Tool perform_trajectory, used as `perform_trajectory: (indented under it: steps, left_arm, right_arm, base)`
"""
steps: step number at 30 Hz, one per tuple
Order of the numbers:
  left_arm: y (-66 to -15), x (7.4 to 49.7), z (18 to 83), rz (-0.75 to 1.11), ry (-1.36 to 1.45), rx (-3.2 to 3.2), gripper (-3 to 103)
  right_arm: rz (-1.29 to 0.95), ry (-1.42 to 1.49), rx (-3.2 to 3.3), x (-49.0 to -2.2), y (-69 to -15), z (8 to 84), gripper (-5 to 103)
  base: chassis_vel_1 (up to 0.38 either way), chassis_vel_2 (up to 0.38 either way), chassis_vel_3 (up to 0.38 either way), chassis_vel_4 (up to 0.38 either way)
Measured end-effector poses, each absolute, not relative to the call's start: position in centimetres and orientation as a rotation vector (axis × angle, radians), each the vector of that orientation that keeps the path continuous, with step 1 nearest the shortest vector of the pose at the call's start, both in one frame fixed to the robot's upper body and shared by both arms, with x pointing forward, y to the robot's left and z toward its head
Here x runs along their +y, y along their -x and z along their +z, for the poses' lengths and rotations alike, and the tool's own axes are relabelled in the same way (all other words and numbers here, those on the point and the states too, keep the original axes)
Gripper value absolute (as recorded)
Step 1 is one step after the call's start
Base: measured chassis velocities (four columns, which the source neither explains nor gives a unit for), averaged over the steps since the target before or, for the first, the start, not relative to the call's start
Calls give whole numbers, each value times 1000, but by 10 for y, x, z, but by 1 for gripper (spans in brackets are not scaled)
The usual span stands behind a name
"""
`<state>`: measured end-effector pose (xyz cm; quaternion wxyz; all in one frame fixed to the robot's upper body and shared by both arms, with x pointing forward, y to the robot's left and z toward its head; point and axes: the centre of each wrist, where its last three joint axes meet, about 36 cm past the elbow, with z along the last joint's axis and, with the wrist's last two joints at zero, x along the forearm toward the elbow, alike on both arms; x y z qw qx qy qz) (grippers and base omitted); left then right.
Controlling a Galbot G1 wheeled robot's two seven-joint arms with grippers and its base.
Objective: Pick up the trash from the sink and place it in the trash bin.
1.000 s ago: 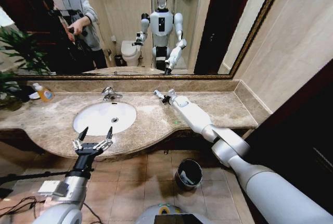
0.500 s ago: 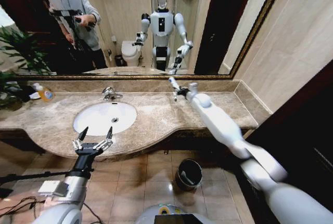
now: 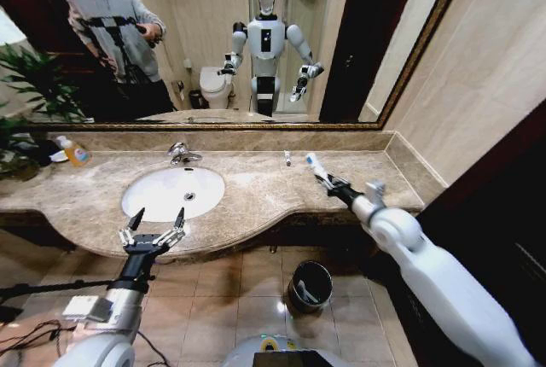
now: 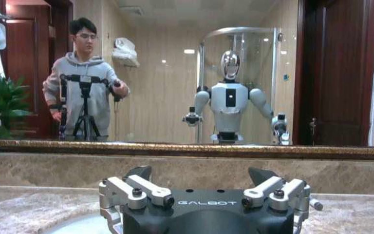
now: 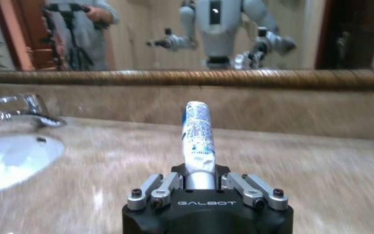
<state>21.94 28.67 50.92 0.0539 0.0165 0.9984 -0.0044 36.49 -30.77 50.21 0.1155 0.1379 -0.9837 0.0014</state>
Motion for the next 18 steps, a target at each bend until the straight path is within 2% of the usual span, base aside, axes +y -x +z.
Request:
perform_trajectory:
  steps: [12, 18]
  left_arm:
    - [-219, 287, 509, -13, -50, 3033, 100]
    - [-219, 287, 509, -13, -50, 3033, 100]
  right_arm:
    - [43, -156, -2940, -310, -288, 428, 25]
    - [0, -10, -2920, -296, -251, 374, 25]
  base:
    - [0, 0, 0, 0]
    - [0, 0, 0, 0]
